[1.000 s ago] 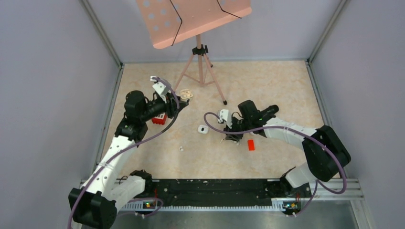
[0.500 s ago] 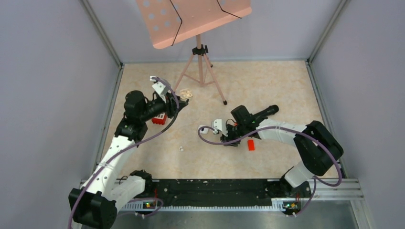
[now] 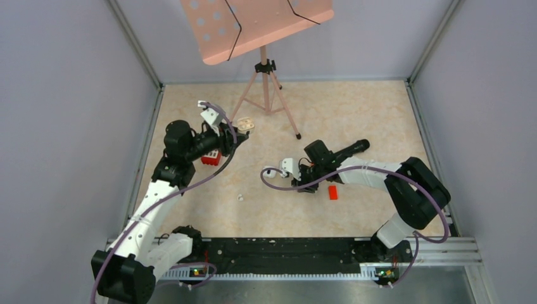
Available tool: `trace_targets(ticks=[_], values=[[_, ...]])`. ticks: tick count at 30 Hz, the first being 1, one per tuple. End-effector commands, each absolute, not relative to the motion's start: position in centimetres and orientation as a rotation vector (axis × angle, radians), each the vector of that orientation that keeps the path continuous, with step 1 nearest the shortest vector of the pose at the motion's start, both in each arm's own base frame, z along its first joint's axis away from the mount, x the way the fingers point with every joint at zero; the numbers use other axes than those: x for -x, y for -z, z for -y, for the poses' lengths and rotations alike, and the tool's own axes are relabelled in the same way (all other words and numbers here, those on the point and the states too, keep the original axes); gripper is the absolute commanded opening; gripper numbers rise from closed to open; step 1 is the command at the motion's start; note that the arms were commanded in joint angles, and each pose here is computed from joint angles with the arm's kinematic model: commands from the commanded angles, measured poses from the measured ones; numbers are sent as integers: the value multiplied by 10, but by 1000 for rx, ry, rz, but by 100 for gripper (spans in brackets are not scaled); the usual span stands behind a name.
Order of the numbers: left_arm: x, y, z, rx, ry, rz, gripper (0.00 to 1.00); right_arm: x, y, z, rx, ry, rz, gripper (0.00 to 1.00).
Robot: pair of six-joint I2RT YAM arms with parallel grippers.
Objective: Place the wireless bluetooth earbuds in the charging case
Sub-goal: Pick up the earbud from the center of the board.
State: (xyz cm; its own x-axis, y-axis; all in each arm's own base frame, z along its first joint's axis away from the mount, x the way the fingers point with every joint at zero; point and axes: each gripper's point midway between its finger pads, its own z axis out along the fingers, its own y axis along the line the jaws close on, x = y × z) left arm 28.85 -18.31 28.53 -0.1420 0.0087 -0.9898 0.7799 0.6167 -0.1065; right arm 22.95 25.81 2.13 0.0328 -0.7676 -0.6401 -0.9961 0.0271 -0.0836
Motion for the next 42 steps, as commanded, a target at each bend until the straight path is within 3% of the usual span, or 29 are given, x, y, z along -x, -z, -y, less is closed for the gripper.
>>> trace_targets(ticks=[1,22,31,42], values=[[-288,-301,181,-667,748,-1522,0,-241,-33,-273,1787,-542,-1721,35],[-286,-298,179,-657,747,-1521,0,-242,-26,-278,1853,-533,-1710,27],[-285,-298,178,-655,746,-1520,0,-244,-23,-275,1830,-517,-1750,30],[-286,-294,179,-660,750,-1523,0,-245,-38,-283,1832,-535,-1692,10]])
